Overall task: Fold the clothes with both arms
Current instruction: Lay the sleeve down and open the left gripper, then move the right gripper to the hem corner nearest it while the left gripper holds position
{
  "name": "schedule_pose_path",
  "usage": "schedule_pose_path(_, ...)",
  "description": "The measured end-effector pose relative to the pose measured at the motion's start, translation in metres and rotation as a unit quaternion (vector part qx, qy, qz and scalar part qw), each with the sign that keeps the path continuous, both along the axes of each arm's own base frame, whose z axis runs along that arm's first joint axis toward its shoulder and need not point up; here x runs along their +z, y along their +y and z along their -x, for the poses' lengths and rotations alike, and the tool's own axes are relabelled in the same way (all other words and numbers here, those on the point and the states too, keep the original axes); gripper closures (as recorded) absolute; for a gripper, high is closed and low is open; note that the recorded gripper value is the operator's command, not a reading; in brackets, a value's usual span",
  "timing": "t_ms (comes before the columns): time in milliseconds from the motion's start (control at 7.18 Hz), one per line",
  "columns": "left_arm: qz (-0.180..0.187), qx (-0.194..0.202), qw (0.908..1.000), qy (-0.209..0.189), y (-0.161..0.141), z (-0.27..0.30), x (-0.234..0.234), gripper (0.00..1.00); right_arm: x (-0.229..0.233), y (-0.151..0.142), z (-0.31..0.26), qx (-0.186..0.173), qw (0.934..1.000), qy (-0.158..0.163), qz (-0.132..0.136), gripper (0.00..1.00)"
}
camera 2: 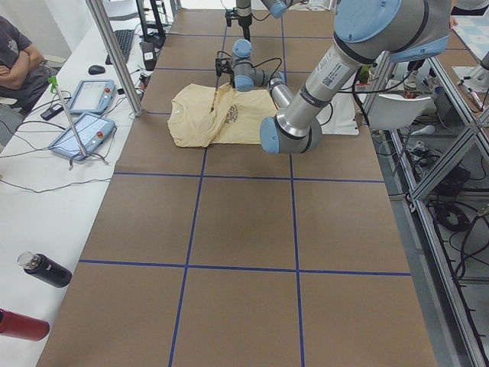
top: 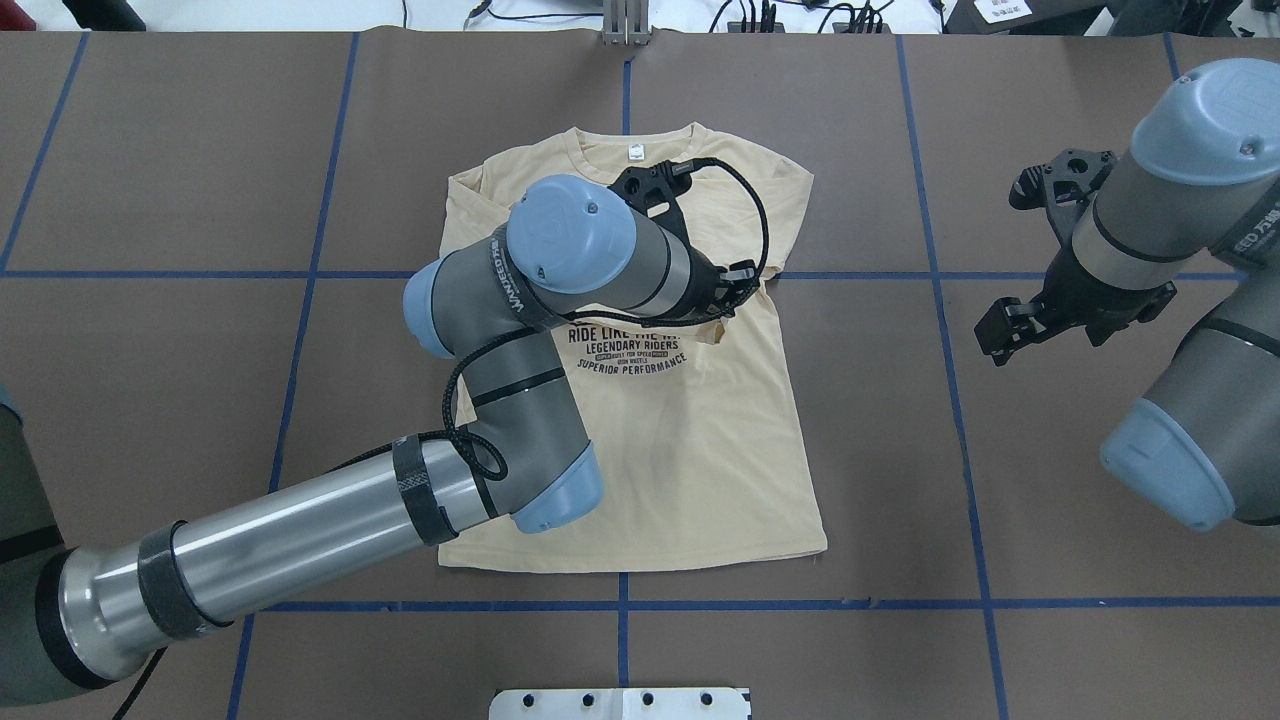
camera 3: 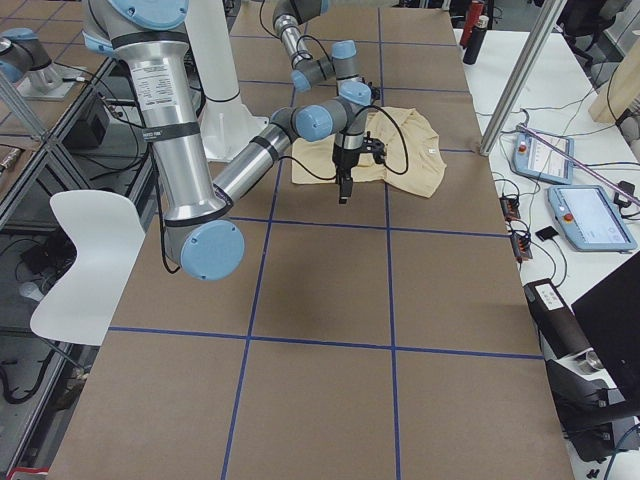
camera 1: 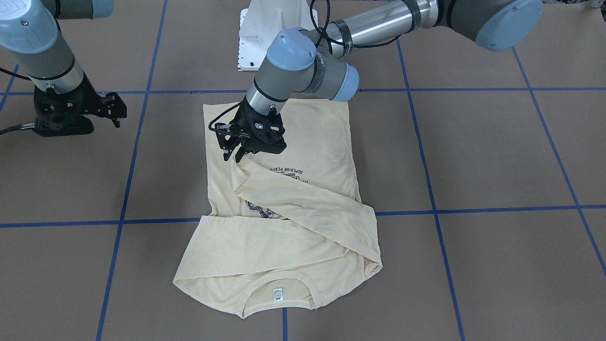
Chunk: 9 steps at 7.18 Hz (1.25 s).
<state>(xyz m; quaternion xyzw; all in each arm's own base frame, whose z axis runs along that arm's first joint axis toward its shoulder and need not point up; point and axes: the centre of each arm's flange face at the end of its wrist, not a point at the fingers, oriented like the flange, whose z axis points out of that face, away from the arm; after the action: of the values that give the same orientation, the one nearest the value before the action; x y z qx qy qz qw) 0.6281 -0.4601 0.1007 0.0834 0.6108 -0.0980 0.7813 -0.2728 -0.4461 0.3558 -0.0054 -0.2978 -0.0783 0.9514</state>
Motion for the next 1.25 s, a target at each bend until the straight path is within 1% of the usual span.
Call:
schedule_pose_path(139, -0.012, -0.009, 0.9999, 0.007, 0.001, 0.001, -0.003, 0.00, 0.001, -0.002, 0.002, 0.000, 1.0000, -0.006, -0.004, 0.00)
schedule_pose_path(418, -0.020, -0.015, 0.9996, 0.015, 0.005, 0.008, -0.007, 0.00, 0.001, -0.007, 0.008, -0.001, 0.9994, -0.028, -0.019, 0.00)
schedule_pose_path(557, -0.018, -0.015, 0.9997, 0.011, 0.007, 0.014, 0.002, 0.00, -0.003, -0.005, 0.012, 0.003, 0.9987, -0.047, -0.021, 0.00)
schedule_pose_path(696, -0.011, -0.014, 0.9998, -0.003, 0.015, 0.029, 0.020, 0.00, -0.011, 0.001, 0.022, 0.022, 0.9970, -0.072, -0.019, 0.00)
schedule_pose_path(836, -0.002, -0.013, 0.9997, -0.022, 0.027, 0.051, 0.035, 0.00, -0.022, 0.014, 0.040, 0.042, 0.9939, -0.102, -0.012, 0.00)
schedule_pose_path(975, 0.006, -0.012, 0.9992, -0.038, 0.041, 0.075, 0.045, 0.00, -0.029, 0.033, 0.065, 0.053, 0.9913, -0.121, 0.002, 0.00)
schedule_pose_path(1114, 0.010, -0.012, 0.9988, -0.046, 0.053, 0.099, 0.048, 0.00, -0.031, 0.057, 0.094, 0.054, 0.9910, -0.122, 0.011, 0.00)
schedule_pose_path(1253, 0.012, -0.012, 0.9986, -0.051, 0.064, 0.119, 0.046, 0.00, -0.030, 0.081, 0.120, 0.050, 0.9919, -0.116, 0.014, 0.00)
